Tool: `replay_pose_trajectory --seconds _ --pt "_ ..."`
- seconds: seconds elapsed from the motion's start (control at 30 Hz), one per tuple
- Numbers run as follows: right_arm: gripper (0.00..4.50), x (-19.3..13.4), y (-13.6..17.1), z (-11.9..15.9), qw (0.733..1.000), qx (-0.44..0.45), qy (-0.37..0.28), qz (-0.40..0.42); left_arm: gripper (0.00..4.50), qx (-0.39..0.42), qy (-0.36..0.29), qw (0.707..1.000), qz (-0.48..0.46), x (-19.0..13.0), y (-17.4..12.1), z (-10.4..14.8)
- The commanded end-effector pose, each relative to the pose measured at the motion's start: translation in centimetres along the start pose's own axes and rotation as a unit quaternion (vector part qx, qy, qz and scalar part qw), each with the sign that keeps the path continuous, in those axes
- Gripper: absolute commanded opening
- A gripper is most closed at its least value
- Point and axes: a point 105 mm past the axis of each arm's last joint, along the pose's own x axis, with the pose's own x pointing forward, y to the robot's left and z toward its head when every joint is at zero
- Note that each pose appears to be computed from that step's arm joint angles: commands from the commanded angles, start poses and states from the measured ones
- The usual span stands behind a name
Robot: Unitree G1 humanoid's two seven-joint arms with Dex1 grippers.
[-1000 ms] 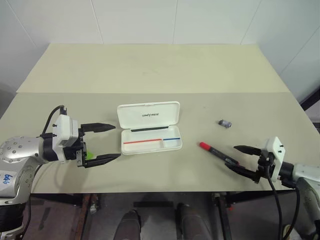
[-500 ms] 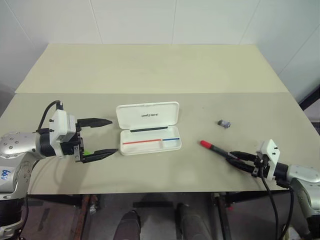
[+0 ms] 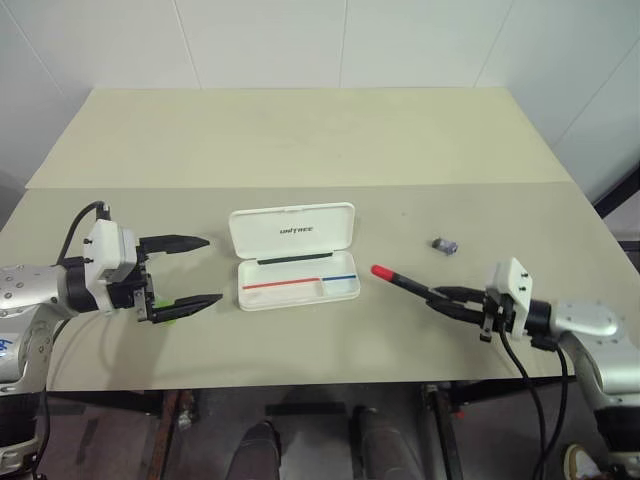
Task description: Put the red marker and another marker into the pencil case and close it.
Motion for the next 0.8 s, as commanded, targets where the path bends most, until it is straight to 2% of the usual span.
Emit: replay_pose_trajectory --seconds 0.03,0.13,0.37,0.57,0.67,0.8 --pt "0.64 1.3 0.0 3.0 0.996 -0.071 -0.017 0.05 4.5 0.026 0.009 1.0 0.011 -0.9 0.4 0.6" --pt "0.64 3.2 -0.1 4.5 0.988 -0.122 -0.022 0.091 4.5 0.025 0.013 0.999 0.016 -1.0 0.4 0.3" --pt "0.64 8.0 -0.7 5.5 0.973 -0.185 -0.026 0.135 4.5 0.026 0.014 0.999 0.019 -0.7 0.3 -0.1" --pt "0.64 11.6 -1.1 5.7 0.966 -0.205 -0.018 0.157 4.5 0.027 0.012 0.999 0.025 -0.6 0.4 -0.1" --pt "0.64 13.7 -1.1 6.6 0.962 -0.213 -0.023 0.166 4.5 0.026 0.011 0.999 0.029 -0.6 0.4 -0.2" --pt "0.64 15.1 -0.9 7.1 0.958 -0.22 -0.023 0.182 4.5 0.028 0.009 0.999 0.033 -0.4 0.4 -0.1"
